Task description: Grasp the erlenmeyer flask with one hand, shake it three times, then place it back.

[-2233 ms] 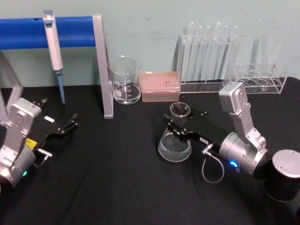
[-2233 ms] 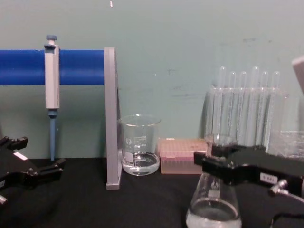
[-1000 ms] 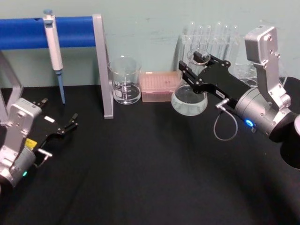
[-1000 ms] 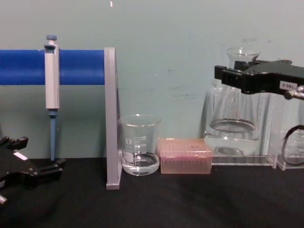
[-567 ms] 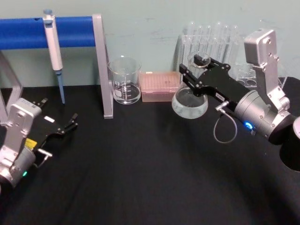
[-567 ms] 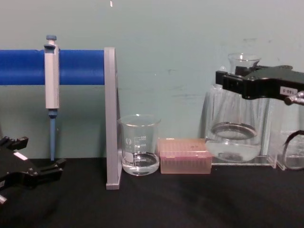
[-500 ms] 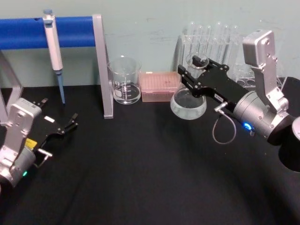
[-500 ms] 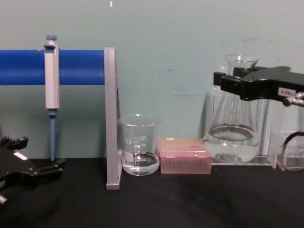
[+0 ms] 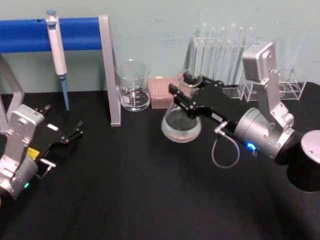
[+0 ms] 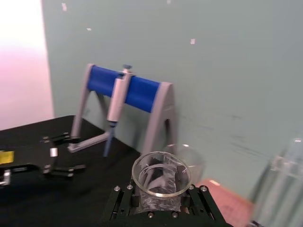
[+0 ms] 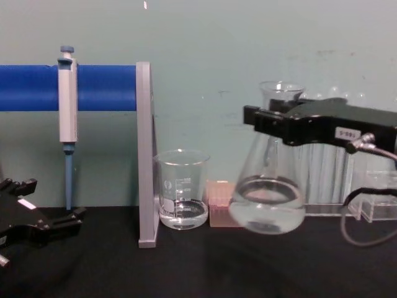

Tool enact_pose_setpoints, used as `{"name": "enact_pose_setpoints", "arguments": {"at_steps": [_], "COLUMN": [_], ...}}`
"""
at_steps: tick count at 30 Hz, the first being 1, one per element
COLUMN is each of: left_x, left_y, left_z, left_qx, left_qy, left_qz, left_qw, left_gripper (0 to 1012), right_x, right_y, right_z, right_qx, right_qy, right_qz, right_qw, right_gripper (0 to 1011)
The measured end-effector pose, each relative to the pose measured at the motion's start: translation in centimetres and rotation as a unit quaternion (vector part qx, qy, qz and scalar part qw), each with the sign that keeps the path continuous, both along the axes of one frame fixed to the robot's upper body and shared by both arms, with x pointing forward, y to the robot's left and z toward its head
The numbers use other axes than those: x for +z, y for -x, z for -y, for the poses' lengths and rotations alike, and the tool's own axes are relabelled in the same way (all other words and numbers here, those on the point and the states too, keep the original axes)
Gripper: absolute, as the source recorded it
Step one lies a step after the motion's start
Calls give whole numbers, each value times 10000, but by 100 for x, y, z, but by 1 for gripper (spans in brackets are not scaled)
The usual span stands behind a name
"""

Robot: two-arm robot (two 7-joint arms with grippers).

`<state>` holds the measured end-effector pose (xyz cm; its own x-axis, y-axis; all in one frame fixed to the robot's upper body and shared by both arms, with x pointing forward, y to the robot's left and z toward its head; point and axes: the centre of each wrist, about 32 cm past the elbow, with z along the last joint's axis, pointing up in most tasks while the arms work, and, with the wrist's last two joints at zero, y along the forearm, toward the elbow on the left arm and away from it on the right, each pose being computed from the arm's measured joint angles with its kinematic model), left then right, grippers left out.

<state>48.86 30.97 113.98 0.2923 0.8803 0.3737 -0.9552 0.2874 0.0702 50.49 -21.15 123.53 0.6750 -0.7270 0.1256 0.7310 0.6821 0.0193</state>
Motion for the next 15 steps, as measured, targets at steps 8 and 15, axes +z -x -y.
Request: {"name": "enact_pose_setpoints", "arguments": {"at_steps": [8, 15], "left_x": [0, 0], "left_y": [0, 0], "left_z": [0, 0], "left_qx": [0, 0], "left_qy": [0, 0], "left_qz": [0, -1], "left_qw": [10000, 10000], "left_gripper": [1001, 1001], "right_x": [-27, -38], "right_y": [75, 121], "right_z": [-95, -136], "right_qx": [431, 763], "right_qy": [-13, -12], "right_qz": [-110, -170], "right_qw": [9990, 9969], "right_gripper": [456, 456]}}
